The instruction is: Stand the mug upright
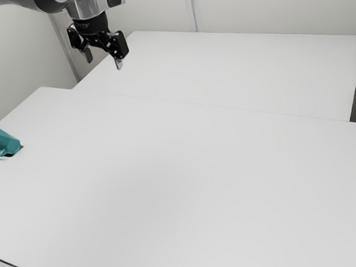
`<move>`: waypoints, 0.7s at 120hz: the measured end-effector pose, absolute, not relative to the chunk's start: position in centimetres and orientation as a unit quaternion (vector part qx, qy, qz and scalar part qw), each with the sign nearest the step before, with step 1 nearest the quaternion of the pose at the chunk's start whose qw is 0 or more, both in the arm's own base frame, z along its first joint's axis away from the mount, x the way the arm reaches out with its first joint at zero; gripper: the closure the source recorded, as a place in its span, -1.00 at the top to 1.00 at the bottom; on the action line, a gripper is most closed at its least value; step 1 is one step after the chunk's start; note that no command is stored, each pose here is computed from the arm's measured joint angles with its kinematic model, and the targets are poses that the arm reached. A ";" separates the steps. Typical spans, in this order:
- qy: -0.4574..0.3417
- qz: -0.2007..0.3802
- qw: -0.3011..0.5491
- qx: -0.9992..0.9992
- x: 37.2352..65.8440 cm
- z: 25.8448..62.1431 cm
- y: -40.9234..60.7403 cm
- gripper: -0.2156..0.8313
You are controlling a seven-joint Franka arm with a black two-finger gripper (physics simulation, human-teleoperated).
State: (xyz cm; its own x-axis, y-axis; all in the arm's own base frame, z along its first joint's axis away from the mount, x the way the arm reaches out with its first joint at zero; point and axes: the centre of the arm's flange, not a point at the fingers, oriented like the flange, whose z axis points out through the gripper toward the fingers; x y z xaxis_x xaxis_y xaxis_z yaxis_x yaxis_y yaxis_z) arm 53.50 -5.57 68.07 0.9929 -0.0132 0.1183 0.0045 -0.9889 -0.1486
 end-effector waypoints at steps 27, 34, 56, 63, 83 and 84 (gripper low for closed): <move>-0.015 -0.084 0.082 -0.993 51.7 67.8 -3.8 0.59; -0.026 -0.083 0.075 -0.993 51.6 67.5 -2.8 0.59; -0.119 -0.079 -0.013 -0.990 51.7 66.2 6.0 0.59; -0.132 -0.083 -0.036 -0.987 52.1 64.9 7.9 0.59; -0.182 -0.100 -0.167 -0.964 53.9 60.2 15.2 0.59; -0.184 -0.101 -0.174 -0.962 54.0 60.0 15.6 0.59</move>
State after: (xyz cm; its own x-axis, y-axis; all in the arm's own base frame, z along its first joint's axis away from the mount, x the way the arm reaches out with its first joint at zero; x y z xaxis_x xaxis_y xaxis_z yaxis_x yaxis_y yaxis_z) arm 54.01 15.58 60.01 0.9120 0.3888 0.1306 0.3187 -0.8721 0.3713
